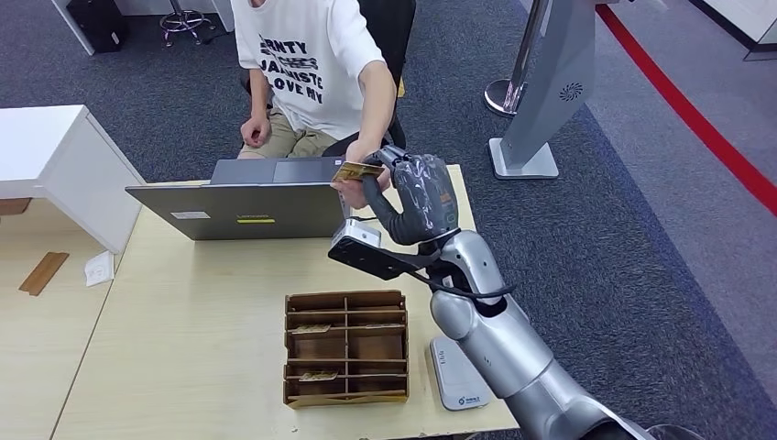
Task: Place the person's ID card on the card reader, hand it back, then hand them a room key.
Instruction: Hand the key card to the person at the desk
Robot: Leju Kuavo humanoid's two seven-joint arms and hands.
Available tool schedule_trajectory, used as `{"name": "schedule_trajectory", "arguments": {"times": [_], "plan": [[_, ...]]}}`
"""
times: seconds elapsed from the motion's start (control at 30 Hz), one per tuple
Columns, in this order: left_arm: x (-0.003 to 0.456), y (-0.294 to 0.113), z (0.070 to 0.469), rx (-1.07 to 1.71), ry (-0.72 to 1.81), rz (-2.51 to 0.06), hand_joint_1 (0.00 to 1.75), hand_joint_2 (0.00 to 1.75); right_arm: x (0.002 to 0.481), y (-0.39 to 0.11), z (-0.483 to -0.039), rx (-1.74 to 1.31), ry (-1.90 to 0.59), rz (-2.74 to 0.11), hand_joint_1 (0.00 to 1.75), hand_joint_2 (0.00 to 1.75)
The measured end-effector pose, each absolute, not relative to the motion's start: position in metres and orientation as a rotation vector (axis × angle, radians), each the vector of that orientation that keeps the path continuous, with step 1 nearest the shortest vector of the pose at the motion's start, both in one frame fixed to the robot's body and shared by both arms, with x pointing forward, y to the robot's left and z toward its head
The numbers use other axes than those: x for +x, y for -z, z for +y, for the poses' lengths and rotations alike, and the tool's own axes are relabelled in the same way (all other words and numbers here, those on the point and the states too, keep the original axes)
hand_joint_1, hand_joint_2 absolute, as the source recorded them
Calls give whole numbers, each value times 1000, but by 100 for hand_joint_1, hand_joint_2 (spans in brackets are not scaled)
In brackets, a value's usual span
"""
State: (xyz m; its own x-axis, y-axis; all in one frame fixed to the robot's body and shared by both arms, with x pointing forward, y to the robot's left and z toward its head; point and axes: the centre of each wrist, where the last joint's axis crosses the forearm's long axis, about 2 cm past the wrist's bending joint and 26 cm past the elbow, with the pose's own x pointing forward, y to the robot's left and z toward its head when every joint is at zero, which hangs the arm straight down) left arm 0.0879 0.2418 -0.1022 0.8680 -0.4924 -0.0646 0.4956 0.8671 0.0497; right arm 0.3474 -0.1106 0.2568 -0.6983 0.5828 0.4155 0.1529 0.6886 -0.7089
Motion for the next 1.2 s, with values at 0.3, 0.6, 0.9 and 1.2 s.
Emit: {"name": "schedule_trajectory", "arguments": {"times": [0.3,0.6,0.9,1.2], "plan": [[88,102,241,64,517,56,0,0,347,-249,-108,-570,-897,-2235,0,175],[82,103,241,54,478,64,0,0,330,-239,-119,-204,-669,-2214,0,87],[70,106,244,53,422,67,0,0,305,-227,-132,198,-447,-2154,0,0],[62,107,247,50,364,74,0,0,277,-218,-149,465,-262,-2105,0,0]]}}
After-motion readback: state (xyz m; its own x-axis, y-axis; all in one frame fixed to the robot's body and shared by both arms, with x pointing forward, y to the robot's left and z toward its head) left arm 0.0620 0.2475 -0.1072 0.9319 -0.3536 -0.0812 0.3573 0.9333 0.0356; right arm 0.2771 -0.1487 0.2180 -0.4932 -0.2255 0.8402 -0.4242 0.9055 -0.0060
